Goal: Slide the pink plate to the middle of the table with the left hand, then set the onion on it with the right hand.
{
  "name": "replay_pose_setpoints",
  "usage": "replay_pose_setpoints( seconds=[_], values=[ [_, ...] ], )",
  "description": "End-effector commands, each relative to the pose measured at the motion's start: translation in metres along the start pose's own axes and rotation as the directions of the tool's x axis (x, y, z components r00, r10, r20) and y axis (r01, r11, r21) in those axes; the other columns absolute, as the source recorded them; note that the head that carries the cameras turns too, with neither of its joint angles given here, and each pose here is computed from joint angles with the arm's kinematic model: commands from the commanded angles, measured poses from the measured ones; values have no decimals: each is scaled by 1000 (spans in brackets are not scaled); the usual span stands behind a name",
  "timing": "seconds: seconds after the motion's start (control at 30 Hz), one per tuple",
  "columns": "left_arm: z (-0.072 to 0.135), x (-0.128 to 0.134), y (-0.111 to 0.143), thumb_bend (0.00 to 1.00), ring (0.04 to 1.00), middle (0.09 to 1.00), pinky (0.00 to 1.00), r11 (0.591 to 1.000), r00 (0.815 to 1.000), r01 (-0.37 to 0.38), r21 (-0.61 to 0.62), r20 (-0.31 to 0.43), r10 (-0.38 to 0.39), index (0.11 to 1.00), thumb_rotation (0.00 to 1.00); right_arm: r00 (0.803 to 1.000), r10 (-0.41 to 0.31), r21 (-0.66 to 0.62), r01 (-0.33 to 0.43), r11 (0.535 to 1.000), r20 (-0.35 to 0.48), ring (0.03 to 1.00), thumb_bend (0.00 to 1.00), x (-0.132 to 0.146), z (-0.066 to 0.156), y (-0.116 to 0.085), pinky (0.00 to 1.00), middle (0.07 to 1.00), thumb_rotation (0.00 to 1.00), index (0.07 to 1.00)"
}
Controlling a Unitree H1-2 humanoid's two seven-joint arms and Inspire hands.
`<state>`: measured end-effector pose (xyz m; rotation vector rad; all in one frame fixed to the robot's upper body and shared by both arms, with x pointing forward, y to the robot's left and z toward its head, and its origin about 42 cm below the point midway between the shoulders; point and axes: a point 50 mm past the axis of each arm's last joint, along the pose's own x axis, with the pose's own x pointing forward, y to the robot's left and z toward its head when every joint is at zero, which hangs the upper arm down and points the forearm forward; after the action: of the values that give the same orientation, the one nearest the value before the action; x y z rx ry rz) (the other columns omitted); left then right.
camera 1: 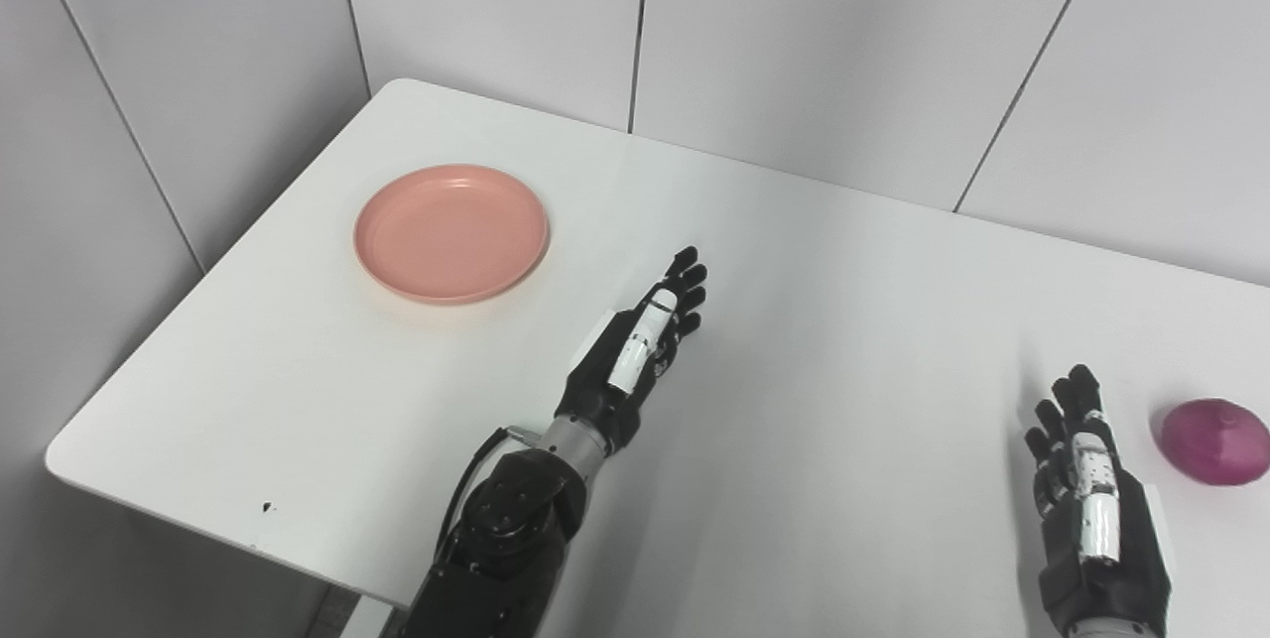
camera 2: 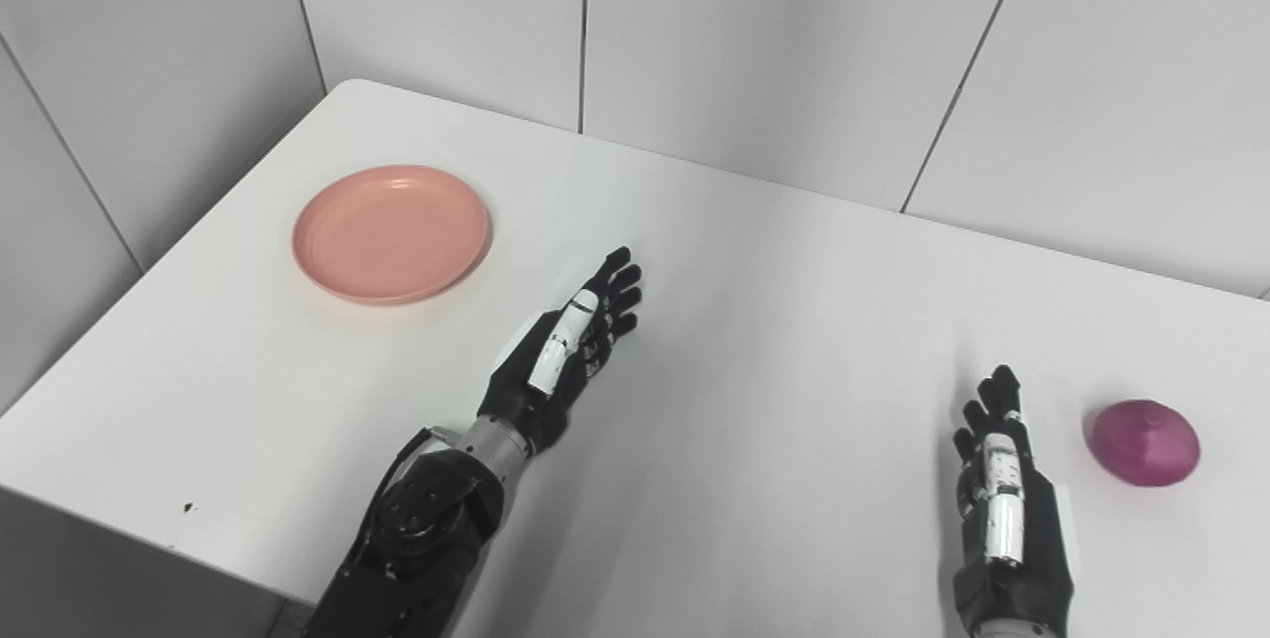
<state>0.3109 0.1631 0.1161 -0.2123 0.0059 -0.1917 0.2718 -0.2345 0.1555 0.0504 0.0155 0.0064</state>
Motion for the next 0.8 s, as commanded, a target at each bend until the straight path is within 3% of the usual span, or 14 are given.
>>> replay_pose_setpoints(
  seconds=[0.0,0.33,0.77],
  values=[
    [17,5,3,450,1000,1000,1000,1000,999,-2,13,45,1,1000,1000,999,8,3,-8,1000,46,1000,0,3,15,3,1000,1000,1000,1000],
    [46,9,14,408,1000,1000,1000,998,995,-21,56,100,16,1000,1000,999,4,15,-5,1000,44,1000,0,2,17,5,1000,1000,1000,1000],
    [81,7,26,430,1000,1000,1000,996,980,-58,69,193,44,1000,1000,999,-6,26,4,1000,42,1000,0,2,21,8,1000,1000,1000,1000]
  ],
)
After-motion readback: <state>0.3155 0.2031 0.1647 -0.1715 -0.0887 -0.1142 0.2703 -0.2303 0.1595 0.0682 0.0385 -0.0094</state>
